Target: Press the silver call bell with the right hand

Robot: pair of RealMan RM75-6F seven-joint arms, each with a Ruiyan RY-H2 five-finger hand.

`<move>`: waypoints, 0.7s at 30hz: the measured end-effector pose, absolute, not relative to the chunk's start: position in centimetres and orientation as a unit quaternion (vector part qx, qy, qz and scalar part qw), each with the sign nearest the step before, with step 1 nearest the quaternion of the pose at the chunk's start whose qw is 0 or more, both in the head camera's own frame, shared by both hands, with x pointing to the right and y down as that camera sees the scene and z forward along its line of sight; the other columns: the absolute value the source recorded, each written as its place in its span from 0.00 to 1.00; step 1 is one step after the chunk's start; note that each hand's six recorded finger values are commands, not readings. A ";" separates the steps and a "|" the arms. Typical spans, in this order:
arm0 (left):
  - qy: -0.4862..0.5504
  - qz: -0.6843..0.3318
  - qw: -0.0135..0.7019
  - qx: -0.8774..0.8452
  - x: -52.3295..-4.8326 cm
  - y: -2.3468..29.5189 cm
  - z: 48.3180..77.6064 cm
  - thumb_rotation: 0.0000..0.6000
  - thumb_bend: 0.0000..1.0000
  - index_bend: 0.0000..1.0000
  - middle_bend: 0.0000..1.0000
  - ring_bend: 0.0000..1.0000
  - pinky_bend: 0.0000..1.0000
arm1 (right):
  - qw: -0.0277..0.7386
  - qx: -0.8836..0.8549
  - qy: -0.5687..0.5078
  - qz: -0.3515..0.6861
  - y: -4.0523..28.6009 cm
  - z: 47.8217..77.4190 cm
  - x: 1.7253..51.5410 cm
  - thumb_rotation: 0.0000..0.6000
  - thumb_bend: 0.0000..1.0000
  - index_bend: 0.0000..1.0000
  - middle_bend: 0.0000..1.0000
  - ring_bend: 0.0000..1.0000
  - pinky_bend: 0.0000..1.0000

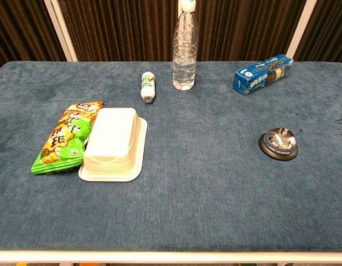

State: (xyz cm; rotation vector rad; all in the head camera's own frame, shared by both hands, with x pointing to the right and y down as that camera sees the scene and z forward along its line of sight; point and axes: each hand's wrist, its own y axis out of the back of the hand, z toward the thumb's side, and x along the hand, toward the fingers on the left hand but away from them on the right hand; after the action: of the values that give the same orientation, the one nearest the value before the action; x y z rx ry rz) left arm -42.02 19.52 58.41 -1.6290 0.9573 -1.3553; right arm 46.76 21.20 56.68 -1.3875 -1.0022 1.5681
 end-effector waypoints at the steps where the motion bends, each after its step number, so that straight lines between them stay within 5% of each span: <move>1: 0.377 -0.535 0.397 -0.643 -42.0 19.5 58.4 1.00 0.02 0.07 0.04 0.00 0.15 | 0.399 -0.548 -0.396 0.619 21.2 56.7 46.7 1.00 0.10 0.00 0.00 0.00 0.00; 11: 0.377 -0.536 0.397 -0.643 -42.0 19.3 58.3 1.00 0.02 0.07 0.04 0.00 0.15 | 0.399 -0.550 -0.396 0.618 21.1 56.6 46.5 1.00 0.13 0.00 0.00 0.00 0.00; 14: 0.375 -0.536 0.397 -0.644 -42.0 19.2 58.3 1.00 0.02 0.07 0.04 0.00 0.15 | 0.399 -0.552 -0.396 0.616 20.9 56.8 46.3 1.00 0.40 0.00 0.01 0.00 0.00; 17: 0.374 -0.538 0.395 -0.644 -42.0 19.4 58.4 1.00 0.02 0.07 0.04 0.00 0.15 | 0.402 -0.550 -0.392 0.618 20.9 56.9 46.0 1.00 0.78 0.00 0.18 0.14 0.23; 18: 0.374 -0.538 0.394 -0.645 -42.0 19.5 58.4 1.00 0.02 0.07 0.04 0.00 0.15 | 0.403 -0.550 -0.392 0.618 20.9 57.0 45.9 1.00 0.90 0.00 0.33 0.30 0.41; 19: 0.374 -0.538 0.394 -0.644 -42.0 19.6 58.5 1.00 0.02 0.07 0.04 0.00 0.15 | 0.403 -0.550 -0.393 0.617 20.8 57.1 45.7 1.00 0.97 0.00 0.48 0.46 0.56; 21: 0.373 -0.539 0.394 -0.644 -42.0 19.7 58.7 1.00 0.02 0.07 0.04 0.00 0.15 | 0.399 -0.552 -0.392 0.618 20.8 57.3 45.5 1.00 1.00 0.00 0.67 0.63 0.72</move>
State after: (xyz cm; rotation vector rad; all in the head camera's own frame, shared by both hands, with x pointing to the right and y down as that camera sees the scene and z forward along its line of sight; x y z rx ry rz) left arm -42.04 19.66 58.66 -1.6345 0.9463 -1.3682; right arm 45.55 20.83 57.29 -1.3974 -0.9921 1.5647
